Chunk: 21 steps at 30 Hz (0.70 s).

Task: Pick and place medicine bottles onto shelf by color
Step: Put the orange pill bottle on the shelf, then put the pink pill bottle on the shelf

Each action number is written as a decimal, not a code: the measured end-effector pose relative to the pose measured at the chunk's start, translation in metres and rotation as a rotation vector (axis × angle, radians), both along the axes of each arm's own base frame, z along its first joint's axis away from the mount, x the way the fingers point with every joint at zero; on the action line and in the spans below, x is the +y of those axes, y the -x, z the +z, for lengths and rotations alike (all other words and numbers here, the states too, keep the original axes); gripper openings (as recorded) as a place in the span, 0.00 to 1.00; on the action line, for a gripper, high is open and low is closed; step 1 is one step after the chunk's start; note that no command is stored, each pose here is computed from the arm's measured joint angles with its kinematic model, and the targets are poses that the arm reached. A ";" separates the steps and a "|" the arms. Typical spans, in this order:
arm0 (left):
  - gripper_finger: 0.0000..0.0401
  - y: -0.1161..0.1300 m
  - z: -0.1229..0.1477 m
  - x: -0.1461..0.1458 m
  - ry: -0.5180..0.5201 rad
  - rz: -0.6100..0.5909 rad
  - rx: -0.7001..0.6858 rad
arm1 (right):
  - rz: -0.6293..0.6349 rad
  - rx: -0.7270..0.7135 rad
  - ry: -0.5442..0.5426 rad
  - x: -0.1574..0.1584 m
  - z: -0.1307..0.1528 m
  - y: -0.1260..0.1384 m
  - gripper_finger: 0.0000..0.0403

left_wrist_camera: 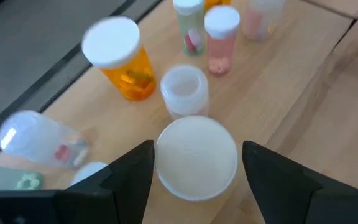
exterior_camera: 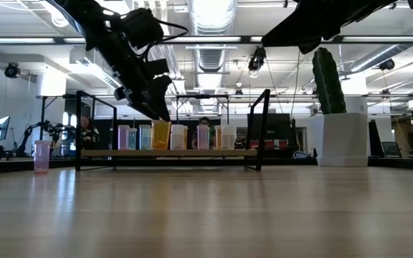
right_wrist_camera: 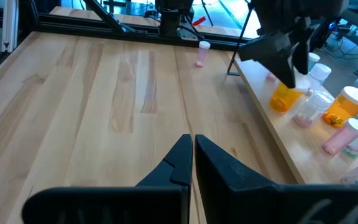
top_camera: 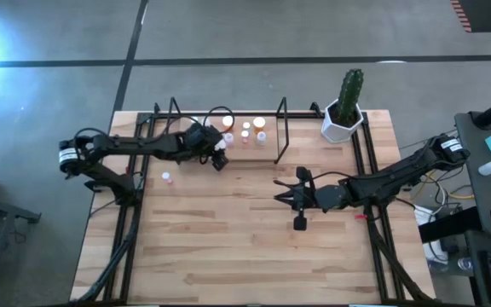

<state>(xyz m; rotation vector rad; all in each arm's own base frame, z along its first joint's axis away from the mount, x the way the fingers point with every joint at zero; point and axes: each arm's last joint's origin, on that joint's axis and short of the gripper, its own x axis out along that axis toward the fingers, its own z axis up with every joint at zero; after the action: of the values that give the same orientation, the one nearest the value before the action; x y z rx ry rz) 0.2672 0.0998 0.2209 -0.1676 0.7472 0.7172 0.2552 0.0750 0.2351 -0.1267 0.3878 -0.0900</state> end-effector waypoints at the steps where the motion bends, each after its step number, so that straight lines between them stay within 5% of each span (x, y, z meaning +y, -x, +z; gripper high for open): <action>1: 0.56 0.000 0.002 0.001 -0.004 0.000 -0.004 | 0.000 0.000 0.000 0.000 0.000 0.000 0.02; 13: 0.57 0.013 0.032 -0.004 -0.069 -0.062 0.041 | 0.000 0.001 0.001 0.000 0.000 0.000 0.02; 21: 0.47 0.051 0.072 -0.046 0.036 -0.326 0.169 | 0.000 0.001 0.002 0.000 0.000 0.000 0.02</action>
<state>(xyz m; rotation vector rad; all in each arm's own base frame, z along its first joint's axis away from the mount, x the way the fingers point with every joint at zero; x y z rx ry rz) 0.2167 0.0535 0.2931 -0.0158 0.9243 0.4100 0.2552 0.0750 0.2350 -0.1289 0.3887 -0.0900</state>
